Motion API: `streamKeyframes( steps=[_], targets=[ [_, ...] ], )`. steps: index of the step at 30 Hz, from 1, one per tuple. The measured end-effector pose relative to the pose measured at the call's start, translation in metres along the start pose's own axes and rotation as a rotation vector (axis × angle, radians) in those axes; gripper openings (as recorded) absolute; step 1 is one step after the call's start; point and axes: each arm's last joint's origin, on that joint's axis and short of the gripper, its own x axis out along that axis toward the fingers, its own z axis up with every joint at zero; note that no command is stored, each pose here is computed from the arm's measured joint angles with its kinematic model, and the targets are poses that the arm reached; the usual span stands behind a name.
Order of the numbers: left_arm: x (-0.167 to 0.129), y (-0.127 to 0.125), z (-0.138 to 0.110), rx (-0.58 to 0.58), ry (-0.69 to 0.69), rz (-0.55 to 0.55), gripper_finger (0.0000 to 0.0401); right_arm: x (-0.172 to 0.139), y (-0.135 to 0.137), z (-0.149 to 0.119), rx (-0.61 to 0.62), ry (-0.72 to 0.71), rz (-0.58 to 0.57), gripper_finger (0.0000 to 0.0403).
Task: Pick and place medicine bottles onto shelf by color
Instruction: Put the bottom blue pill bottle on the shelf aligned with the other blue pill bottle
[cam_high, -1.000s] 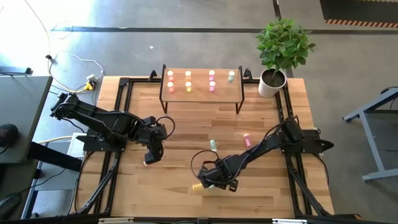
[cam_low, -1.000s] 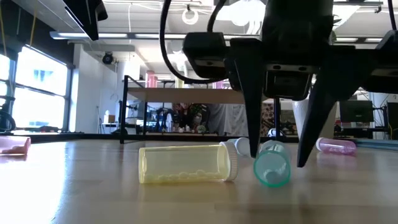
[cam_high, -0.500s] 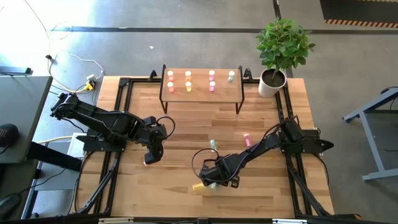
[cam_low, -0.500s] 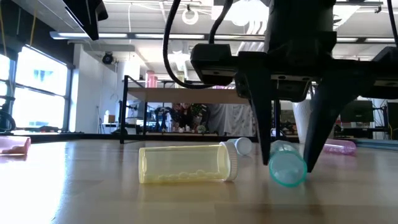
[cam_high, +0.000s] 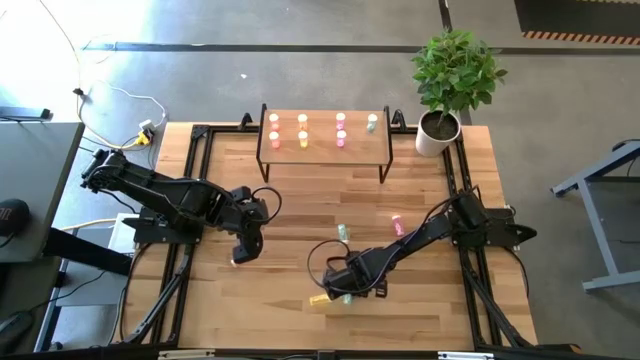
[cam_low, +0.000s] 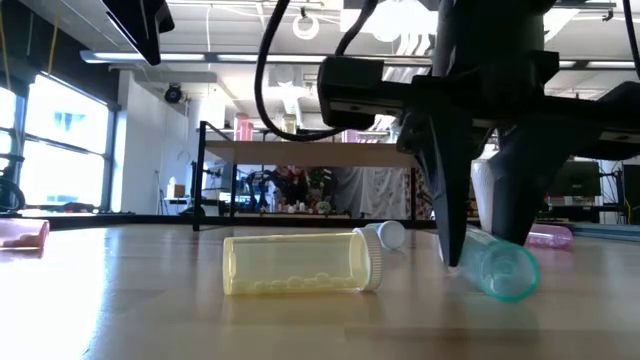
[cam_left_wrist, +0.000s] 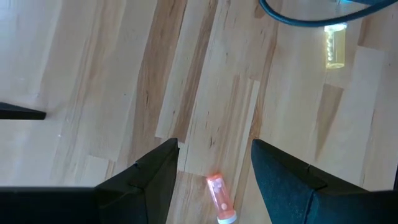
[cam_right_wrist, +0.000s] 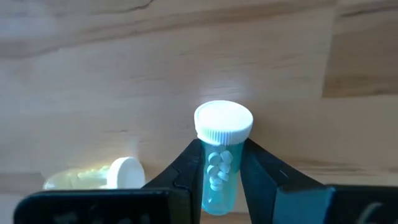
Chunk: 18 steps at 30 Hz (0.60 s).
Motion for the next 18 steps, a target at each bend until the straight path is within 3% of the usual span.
streamKeyframes(
  steps=[4,11,18],
  targets=[
    [0.0,0.0,0.0,0.0,0.0,0.0,0.0195,-0.001,0.002,-0.002,-0.089,-0.001,0.034,0.0071],
    [0.0,0.0,0.0,0.0,-0.001,0.0,0.0195,-0.021,0.012,-0.015,-0.211,-0.143,0.189,0.0071],
    [0.0,0.0,0.0,-0.001,-0.005,0.0,0.0195,-0.049,0.012,-0.015,-0.228,-0.325,0.311,0.0071]
  ],
)
